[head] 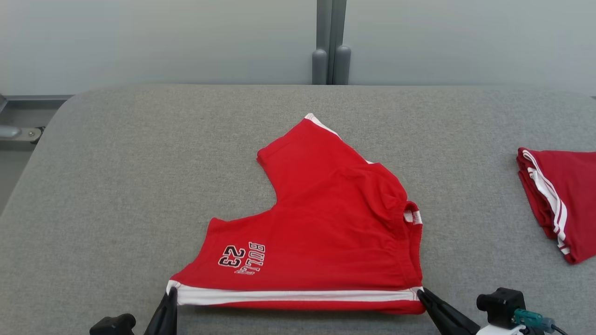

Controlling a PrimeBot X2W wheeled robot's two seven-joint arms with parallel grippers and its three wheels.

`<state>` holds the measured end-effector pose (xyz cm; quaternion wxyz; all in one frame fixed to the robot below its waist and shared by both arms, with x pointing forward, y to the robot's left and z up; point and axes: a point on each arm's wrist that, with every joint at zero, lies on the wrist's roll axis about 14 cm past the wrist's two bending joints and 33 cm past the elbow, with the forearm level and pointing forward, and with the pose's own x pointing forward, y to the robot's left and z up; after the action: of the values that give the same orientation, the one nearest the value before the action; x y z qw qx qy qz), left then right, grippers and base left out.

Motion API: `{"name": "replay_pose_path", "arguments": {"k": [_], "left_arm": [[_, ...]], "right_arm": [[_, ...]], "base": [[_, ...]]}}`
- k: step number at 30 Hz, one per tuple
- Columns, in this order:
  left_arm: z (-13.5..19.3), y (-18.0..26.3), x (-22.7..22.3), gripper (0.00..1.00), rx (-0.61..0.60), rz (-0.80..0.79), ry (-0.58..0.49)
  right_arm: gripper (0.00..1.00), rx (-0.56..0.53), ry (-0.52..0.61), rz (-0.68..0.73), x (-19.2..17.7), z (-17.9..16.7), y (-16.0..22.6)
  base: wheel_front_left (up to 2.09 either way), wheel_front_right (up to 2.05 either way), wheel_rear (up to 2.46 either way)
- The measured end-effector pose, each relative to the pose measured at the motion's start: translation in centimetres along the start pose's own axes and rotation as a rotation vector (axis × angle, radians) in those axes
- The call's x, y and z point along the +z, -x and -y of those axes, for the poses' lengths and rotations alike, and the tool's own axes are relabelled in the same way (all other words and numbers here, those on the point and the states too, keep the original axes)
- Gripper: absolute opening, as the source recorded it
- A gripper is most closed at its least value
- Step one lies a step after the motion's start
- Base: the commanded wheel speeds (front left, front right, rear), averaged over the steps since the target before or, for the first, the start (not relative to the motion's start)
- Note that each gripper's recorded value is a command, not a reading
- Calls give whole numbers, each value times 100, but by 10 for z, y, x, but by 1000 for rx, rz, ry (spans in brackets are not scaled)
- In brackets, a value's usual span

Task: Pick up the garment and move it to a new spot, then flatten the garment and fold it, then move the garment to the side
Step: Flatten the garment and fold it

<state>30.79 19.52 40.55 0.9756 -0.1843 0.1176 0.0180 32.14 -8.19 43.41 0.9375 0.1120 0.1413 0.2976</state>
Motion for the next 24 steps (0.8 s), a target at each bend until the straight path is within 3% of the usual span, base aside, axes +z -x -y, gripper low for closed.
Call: {"name": "replay_pose_path", "arguments": {"k": [7,15,24], "left_arm": [[15,-20,23,0,-75,44,-69],[73,-103,97,0,-274,184,-207],[119,-194,99,0,-384,126,-357]], "right_arm": [[0,-9,-14,63,22,8,-9],[0,-93,-146,229,65,38,-44],[0,-223,-307,339,77,77,-59]], "base": [[0,0,0],[0,0,0],[0,0,0]]}}
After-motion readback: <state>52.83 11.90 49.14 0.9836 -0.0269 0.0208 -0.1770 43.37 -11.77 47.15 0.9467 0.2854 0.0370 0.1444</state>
